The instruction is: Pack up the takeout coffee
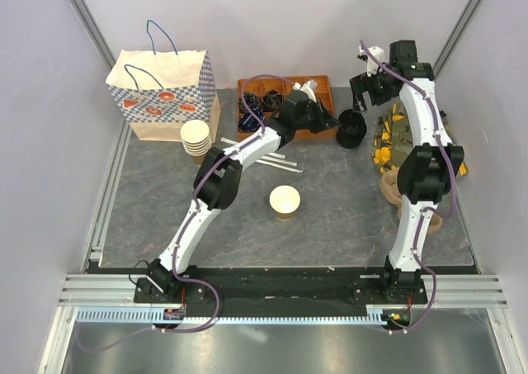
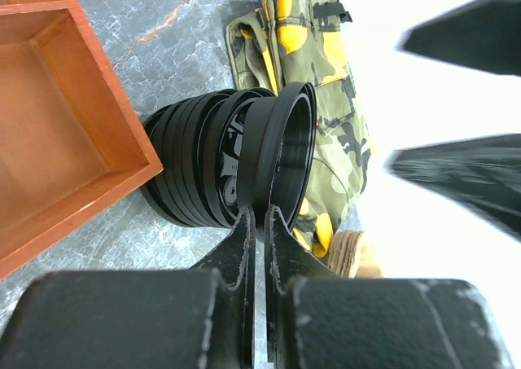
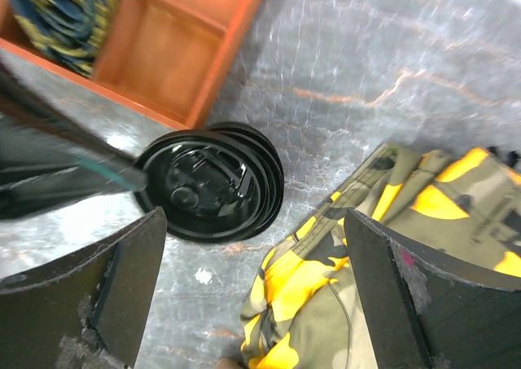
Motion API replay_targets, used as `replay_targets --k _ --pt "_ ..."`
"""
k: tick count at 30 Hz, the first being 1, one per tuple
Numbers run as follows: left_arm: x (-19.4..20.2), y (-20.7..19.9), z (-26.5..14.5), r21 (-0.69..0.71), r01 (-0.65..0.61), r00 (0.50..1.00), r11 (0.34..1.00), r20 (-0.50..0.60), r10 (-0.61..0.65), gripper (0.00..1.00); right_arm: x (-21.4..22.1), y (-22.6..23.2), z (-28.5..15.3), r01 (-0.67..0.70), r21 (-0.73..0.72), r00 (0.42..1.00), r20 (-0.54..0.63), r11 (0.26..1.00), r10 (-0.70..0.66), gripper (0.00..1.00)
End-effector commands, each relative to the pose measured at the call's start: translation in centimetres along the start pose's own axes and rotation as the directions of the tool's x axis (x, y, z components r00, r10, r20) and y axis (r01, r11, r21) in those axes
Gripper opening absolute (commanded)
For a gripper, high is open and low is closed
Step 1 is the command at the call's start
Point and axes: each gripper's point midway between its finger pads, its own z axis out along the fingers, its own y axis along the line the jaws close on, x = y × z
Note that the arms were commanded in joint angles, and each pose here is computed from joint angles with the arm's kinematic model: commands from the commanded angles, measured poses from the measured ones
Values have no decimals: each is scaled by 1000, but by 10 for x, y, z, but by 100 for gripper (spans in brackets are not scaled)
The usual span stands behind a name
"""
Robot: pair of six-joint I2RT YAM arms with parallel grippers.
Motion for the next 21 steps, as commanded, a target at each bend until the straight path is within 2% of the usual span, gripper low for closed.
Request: replay_targets --k 1,3,5,6,7,9,10,11,13,14,15,16,17,18,19,21 --pt "-50 -76 -39 140 -30 997 990 72 20 2 -53 17 -83 25 4 983 182 1000 -25 98" --pt "-51 -79 -51 135 -37 998 990 56 30 2 -58 24 -100 8 -10 976 216 1000 -6 98" --pt "-68 -105 -75 152 -99 993 983 82 87 2 -72 35 -131 -31 -46 956 291 998 43 98" --pt "-65 -102 -83 126 -106 993 986 65 98 2 -75 37 -141 -40 -55 948 314 998 55 98" --pt "-78 -130 -107 148 -151 986 977 97 138 2 -84 41 -163 -47 -47 930 363 998 61 98" --pt "-73 -127 -126 95 -232 971 968 78 226 2 -95 51 -197 -85 -74 895 432 994 109 98" --pt "-85 -155 -154 107 -292 953 950 119 279 2 -99 51 -209 -98 -72 881 457 993 120 98" --pt "-86 -158 -165 88 -366 927 927 126 354 2 -101 55 -220 -129 -94 867 473 987 159 98" --pt "-83 -153 -190 14 -426 900 905 108 422 2 -104 60 -247 -149 -97 838 516 984 178 98" --pt "-92 -174 -219 6 -521 844 854 151 514 2 -105 63 -256 -159 -112 826 529 981 195 98" --pt "-85 -161 -228 -40 -547 828 836 123 548 2 -104 69 -269 -191 -132 804 546 973 233 98" --pt "-86 -160 -240 -71 -632 762 771 120 636 2 -100 67 -275 -214 -134 793 554 968 252 98" --pt "-86 -169 -266 -94 -682 713 726 137 688 2 -92 69 -271 -243 -148 796 535 959 284 98" --pt "-86 -169 -276 -139 -723 663 677 136 736 2 -90 77 -285 -236 -162 783 552 958 286 98" --pt "-89 -171 -291 -178 -809 544 560 131 829 2 -85 80 -288 -239 -166 784 548 957 291 98" --pt "-78 -176 -323 -246 -881 387 405 121 914 2 -73 84 -292 -259 -176 788 530 950 313 98"
